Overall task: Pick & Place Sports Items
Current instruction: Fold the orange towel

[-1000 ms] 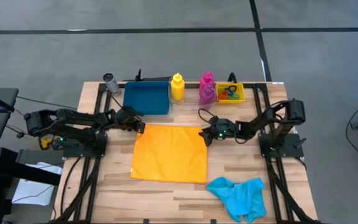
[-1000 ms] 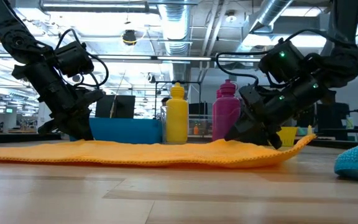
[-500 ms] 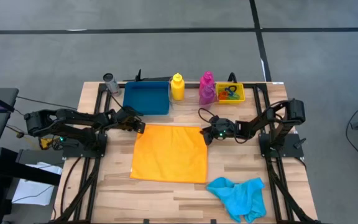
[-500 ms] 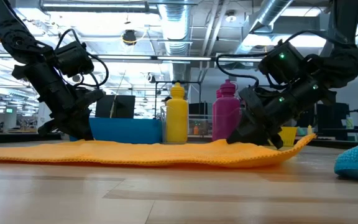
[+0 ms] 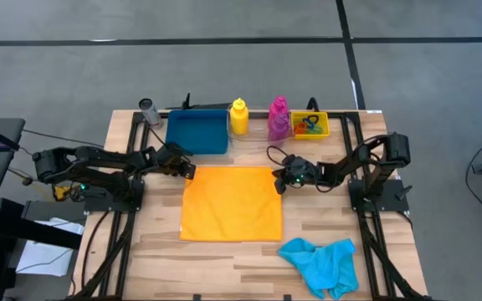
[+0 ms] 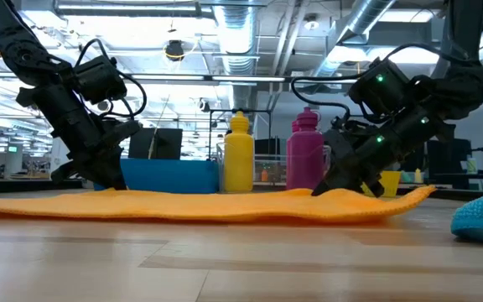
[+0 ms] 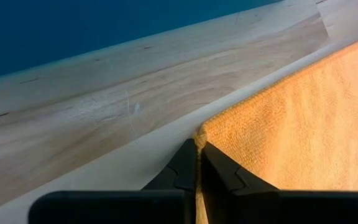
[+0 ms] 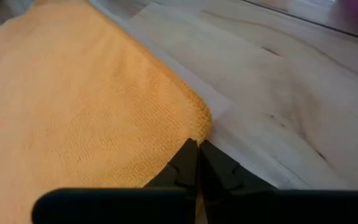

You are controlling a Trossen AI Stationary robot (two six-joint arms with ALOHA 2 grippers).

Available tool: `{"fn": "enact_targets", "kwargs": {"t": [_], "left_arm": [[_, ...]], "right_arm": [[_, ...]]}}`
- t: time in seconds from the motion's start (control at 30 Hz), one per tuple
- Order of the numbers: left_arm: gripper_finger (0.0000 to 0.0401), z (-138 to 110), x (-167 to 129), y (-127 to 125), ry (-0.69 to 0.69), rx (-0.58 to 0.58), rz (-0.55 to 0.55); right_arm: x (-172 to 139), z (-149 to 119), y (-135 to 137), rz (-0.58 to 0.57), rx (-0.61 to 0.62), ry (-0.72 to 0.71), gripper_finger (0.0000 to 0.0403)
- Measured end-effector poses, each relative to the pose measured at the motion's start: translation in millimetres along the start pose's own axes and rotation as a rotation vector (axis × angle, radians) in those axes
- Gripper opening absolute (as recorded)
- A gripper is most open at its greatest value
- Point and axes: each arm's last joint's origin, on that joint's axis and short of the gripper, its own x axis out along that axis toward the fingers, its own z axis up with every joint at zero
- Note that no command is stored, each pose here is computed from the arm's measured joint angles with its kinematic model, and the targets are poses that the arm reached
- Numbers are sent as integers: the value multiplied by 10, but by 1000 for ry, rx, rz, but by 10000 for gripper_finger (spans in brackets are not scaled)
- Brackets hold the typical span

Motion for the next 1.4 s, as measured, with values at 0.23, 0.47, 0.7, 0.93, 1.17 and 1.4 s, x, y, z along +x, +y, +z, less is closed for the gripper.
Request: {"fn": "enact_targets", "kwargs": {"t": [0.23,0.47,0.7,0.93,1.17,1.4], "left_arm": [[2,-1,0,3,-1,10,4],[1,8,-13,-6,-15,62,-8],[1,56,-166,-70,-90,154,-92],[1,125,-340,-128,-203,218,-159],[1,110,-363,-133,-187,273,-179],[1,56,-366,-190,-172,365,-205]], "right_arm": [[1,1,10,31,-43,13,3],[-9,8,30,45,-48,10,3],[-18,-9,69,62,-75,10,3],[-21,43,98,87,-110,-47,3],[-26,37,129,152,-177,-26,3],[-114,34,274,222,-293,-49,2]]}}
